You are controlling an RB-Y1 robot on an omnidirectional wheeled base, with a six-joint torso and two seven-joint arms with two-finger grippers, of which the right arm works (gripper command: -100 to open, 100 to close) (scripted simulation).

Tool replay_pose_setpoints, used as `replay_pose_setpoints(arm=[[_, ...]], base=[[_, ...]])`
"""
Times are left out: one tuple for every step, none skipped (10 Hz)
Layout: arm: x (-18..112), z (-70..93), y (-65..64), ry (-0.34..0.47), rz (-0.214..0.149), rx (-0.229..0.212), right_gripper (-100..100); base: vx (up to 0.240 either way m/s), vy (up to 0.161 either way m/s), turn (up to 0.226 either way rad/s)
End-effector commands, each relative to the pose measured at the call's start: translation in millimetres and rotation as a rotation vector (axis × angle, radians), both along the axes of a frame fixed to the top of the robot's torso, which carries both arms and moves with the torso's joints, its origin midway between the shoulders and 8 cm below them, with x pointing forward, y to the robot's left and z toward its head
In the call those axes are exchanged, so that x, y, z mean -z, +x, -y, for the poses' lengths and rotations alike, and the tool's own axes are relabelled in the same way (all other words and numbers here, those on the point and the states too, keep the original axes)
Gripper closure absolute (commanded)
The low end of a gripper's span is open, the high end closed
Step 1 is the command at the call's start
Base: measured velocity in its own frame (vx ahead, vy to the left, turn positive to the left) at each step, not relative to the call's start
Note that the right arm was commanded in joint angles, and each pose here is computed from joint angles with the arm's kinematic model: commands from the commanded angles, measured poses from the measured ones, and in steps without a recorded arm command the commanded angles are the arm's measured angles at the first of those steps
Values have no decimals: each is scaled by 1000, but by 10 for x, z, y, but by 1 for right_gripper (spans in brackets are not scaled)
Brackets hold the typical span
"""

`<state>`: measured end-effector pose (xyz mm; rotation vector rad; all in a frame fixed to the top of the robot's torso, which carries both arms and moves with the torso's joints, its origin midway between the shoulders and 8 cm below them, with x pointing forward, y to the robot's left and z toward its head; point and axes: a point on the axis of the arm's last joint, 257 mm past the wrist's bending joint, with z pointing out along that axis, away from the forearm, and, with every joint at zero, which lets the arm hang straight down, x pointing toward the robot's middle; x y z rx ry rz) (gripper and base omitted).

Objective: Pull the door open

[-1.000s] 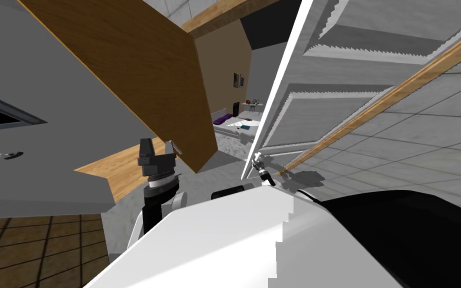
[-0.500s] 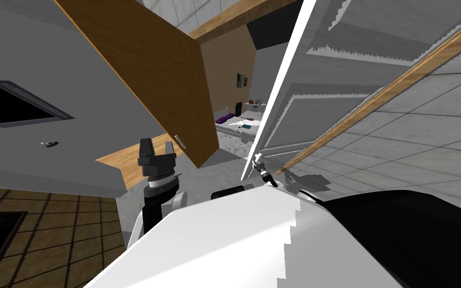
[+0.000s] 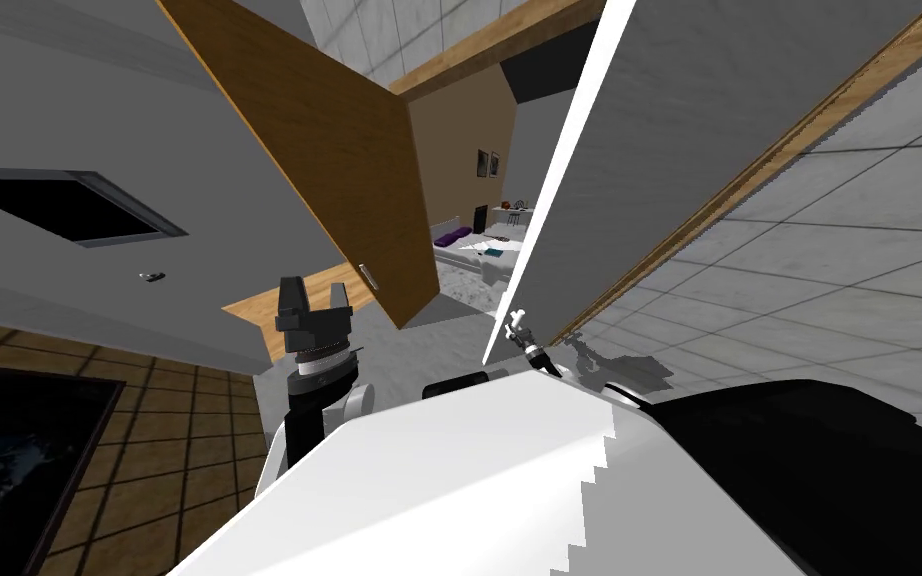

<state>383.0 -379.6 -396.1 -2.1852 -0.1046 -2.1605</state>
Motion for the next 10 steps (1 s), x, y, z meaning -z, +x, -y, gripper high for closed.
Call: replay_pose_setpoints(arm=[[-5, 17, -67, -1, 3, -13, 100], [-9, 28, -110, -1, 4, -21, 100], [-14, 39, -161, -1, 6, -31, 100], [-19, 52, -215, -1, 7, -42, 100], [-25, 63, -271, -1, 9, -53, 100], [-31, 74, -324, 0, 10, -63, 100], [-36, 83, -372, 0, 10, -73, 100], [-41, 91, -411, 1, 11, -81, 100], [-46, 97, -448, 2, 11, -88, 100], [-23, 80, -427, 0, 6, -84, 100]], base=[[-138, -48, 123], [-204, -87, 191], [-197, -100, 157], [-221, -90, 146], [-237, -101, 162], [-217, -81, 135], [-180, -92, 119], [-185, -69, 106], [-190, -35, 87], [-82, -17, 7]])
